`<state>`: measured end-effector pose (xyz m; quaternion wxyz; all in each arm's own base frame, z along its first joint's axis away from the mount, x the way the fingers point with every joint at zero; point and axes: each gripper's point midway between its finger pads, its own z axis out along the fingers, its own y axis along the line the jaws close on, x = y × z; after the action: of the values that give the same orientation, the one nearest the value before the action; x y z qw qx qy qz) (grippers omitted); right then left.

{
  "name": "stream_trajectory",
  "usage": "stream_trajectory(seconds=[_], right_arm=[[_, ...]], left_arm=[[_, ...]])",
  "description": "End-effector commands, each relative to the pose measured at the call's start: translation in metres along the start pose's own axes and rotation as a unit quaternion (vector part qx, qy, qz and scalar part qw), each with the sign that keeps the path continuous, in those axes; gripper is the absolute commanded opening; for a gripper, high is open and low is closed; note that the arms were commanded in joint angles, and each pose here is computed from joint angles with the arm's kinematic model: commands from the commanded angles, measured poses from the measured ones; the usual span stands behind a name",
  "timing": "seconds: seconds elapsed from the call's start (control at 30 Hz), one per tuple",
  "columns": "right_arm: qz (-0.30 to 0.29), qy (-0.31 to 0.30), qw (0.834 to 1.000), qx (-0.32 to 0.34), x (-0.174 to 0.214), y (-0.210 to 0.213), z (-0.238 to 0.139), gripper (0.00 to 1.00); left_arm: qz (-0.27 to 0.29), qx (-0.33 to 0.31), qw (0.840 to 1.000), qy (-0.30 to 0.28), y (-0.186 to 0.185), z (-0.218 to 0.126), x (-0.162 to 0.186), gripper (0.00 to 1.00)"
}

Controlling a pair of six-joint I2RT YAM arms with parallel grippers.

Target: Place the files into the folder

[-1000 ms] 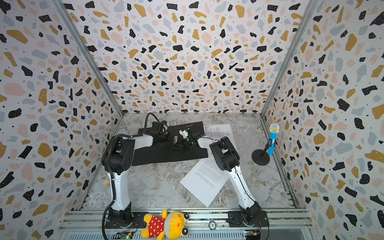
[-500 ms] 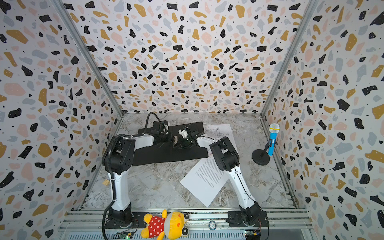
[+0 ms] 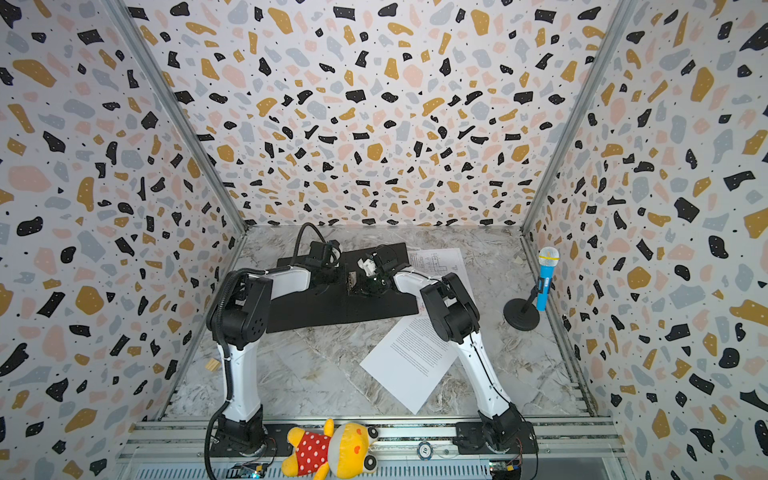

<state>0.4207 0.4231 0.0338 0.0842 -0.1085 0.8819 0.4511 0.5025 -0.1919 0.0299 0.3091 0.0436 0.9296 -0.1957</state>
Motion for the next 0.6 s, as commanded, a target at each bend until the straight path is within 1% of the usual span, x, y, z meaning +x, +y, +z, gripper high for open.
stream_trajectory(seconds=[0.0, 0.17, 0.33, 0.57], right_arm=[[0.016, 0.001, 0.999, 0.028, 0.004, -0.014, -0.014, 0.0], [0.011, -0.008, 1.0, -0.002, -0.002, 0.004, -0.019, 0.0], [0.011, -0.009, 1.0, -0.02, -0.003, 0.013, -0.021, 0.0], [0.009, -0.017, 0.999, -0.043, -0.006, 0.024, -0.025, 0.0]], left_arm=[[0.007, -0.002, 0.999, 0.052, 0.003, 0.011, 0.031, 0.0], [0.009, 0.008, 0.999, 0.048, -0.002, 0.01, 0.029, 0.0], [0.009, 0.013, 0.999, 0.046, -0.004, 0.009, 0.028, 0.0], [0.004, 0.035, 0.999, 0.033, -0.015, 0.003, 0.017, 0.04]])
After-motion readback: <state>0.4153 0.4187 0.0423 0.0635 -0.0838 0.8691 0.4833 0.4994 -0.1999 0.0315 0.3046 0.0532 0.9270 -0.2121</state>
